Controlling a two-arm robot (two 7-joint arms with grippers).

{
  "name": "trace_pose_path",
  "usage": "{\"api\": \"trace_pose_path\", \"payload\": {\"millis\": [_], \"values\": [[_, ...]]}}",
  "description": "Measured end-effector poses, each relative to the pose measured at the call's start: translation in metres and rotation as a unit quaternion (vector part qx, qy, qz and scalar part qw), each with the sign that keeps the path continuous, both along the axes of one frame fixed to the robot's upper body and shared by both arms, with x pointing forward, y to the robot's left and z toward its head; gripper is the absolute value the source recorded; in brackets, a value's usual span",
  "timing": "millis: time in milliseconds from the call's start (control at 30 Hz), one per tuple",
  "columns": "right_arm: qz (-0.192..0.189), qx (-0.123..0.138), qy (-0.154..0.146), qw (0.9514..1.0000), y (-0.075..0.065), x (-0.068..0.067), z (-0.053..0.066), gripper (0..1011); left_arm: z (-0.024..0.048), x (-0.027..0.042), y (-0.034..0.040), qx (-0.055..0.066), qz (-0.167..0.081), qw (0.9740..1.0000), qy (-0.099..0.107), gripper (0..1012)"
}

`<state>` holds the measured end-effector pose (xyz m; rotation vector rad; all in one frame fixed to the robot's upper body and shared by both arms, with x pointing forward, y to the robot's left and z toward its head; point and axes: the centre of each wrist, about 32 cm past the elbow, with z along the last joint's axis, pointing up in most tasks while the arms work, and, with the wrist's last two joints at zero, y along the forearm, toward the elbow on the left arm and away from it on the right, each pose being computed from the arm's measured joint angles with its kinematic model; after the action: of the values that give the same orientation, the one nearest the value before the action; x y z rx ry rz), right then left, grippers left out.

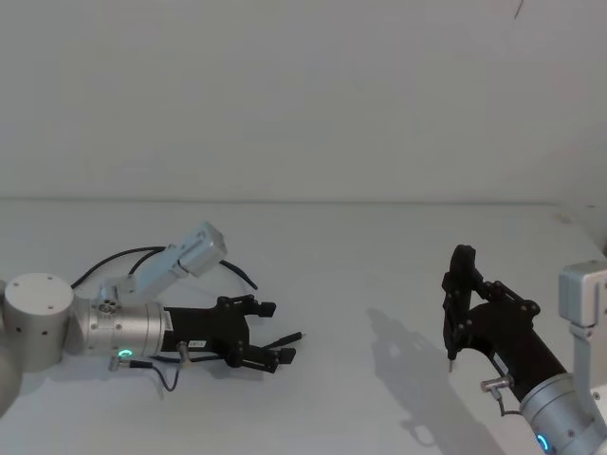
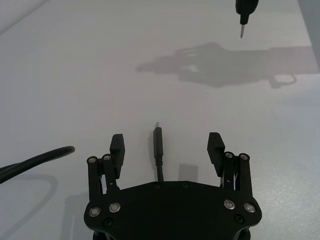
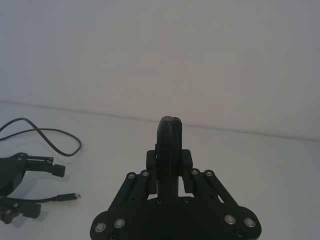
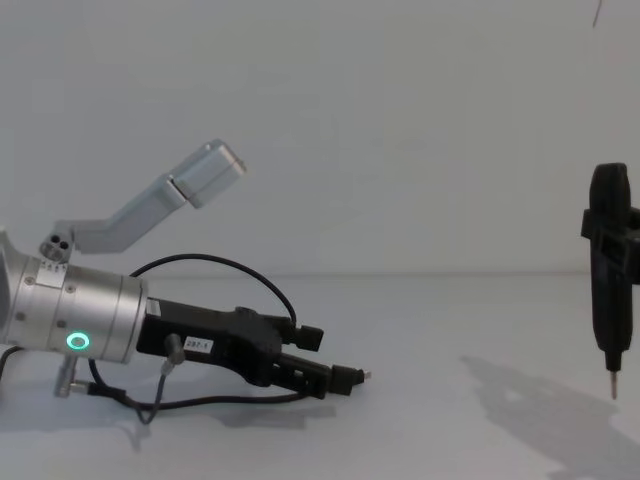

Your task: Pick up the data cable with the one hand.

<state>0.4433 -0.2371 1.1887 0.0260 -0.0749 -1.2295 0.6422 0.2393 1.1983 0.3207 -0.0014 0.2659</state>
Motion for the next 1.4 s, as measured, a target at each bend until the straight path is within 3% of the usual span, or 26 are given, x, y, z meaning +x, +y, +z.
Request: {"api": "trace_pose_path", "payload": {"millis": [567,733,1400], "values": [[0.0,0.0,0.0,1.0,0.0,0.0,0.0,279,-0.0069,0.0049,-0.0103,0.017,0.004,0.9998,-0.001,968],[0.0,0.0,0.0,1.0,0.0,0.0,0.0,279,-0.0094,0.005,-0.0123,0.019,0.009,0.9998,-0.001,873],[0.0,0.0,0.0,1.0,0.0,0.0,0.0,279,-0.0135,0.0049,-0.0169,0.017,0.02,0.9996,-0.005,234]]}}
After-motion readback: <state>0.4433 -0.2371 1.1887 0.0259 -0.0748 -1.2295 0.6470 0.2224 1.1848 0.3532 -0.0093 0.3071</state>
